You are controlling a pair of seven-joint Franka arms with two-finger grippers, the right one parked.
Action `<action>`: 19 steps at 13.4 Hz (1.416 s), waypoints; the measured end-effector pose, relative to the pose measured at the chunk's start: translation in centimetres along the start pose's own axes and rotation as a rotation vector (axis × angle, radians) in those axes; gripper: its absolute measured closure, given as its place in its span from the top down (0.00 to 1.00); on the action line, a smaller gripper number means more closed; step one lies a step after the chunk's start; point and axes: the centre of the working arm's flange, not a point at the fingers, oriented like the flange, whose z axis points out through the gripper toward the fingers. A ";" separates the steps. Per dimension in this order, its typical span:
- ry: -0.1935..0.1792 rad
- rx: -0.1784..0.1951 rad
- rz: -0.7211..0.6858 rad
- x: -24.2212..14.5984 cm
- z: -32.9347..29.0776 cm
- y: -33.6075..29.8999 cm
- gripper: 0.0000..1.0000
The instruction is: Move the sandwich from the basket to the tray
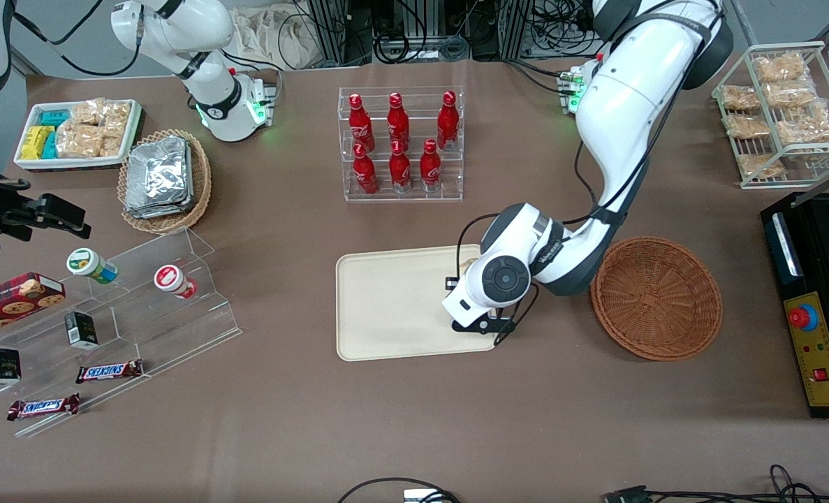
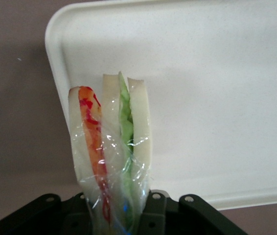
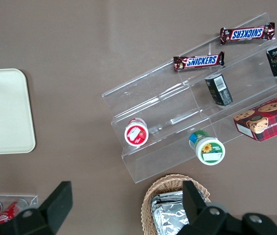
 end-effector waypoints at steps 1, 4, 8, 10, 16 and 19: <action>-0.003 -0.002 0.001 0.1 1.0 0.2 0.24; -0.007 -0.006 0.003 0.4 3.0 0.5 0.24; 0.001 -0.008 -0.001 0.6 2.8 0.5 0.57; 0.017 -0.015 -0.008 1.0 2.0 0.4 0.77; 0.122 -0.060 -0.080 3.0 -7.3 -3.9 1.00; 0.142 -0.043 -0.134 2.1 -15.6 -9.3 1.00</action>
